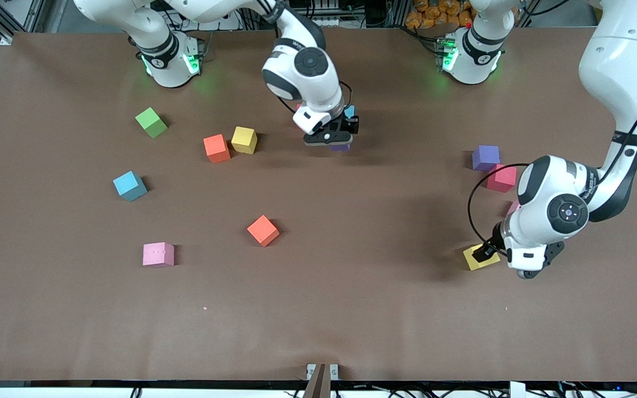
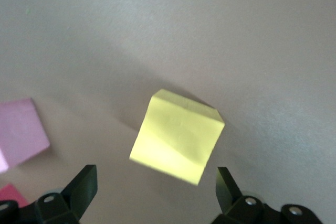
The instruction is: Form number 2 with 11 blocks
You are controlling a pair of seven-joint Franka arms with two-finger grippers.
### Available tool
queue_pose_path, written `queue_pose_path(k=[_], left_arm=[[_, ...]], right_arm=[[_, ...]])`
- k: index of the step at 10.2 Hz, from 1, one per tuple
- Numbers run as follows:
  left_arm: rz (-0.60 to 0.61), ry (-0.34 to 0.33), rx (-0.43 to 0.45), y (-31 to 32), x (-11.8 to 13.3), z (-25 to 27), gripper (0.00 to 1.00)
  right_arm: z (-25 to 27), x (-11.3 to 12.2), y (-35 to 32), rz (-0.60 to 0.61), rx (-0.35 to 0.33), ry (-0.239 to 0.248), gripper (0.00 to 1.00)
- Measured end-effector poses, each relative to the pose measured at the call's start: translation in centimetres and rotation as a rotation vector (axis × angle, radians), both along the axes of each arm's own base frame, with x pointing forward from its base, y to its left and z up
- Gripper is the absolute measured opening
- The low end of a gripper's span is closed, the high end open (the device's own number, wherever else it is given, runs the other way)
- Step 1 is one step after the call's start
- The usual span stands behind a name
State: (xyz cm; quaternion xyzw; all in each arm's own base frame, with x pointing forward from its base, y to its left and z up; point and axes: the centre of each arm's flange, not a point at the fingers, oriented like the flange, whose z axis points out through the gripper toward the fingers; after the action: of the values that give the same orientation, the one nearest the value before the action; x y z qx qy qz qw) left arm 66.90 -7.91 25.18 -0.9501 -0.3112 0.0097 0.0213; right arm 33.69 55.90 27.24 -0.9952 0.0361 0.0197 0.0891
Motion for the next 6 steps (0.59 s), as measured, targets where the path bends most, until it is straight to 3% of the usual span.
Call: queue_pose_path(k=[2, 6], left_arm=[[-0.082, -0.061, -0.018, 0.0, 1.0, -0.9, 1.00], [-0.119, -0.089, -0.027, 1.0, 1.6, -1.8, 1.00]], right_arm=[[-0.7, -0.9, 0.7, -0.005, -0.019, -0.004, 0.58], [-3.9, -1.2, 1.8, -0.023, -0.083, -0.045, 0.58]])
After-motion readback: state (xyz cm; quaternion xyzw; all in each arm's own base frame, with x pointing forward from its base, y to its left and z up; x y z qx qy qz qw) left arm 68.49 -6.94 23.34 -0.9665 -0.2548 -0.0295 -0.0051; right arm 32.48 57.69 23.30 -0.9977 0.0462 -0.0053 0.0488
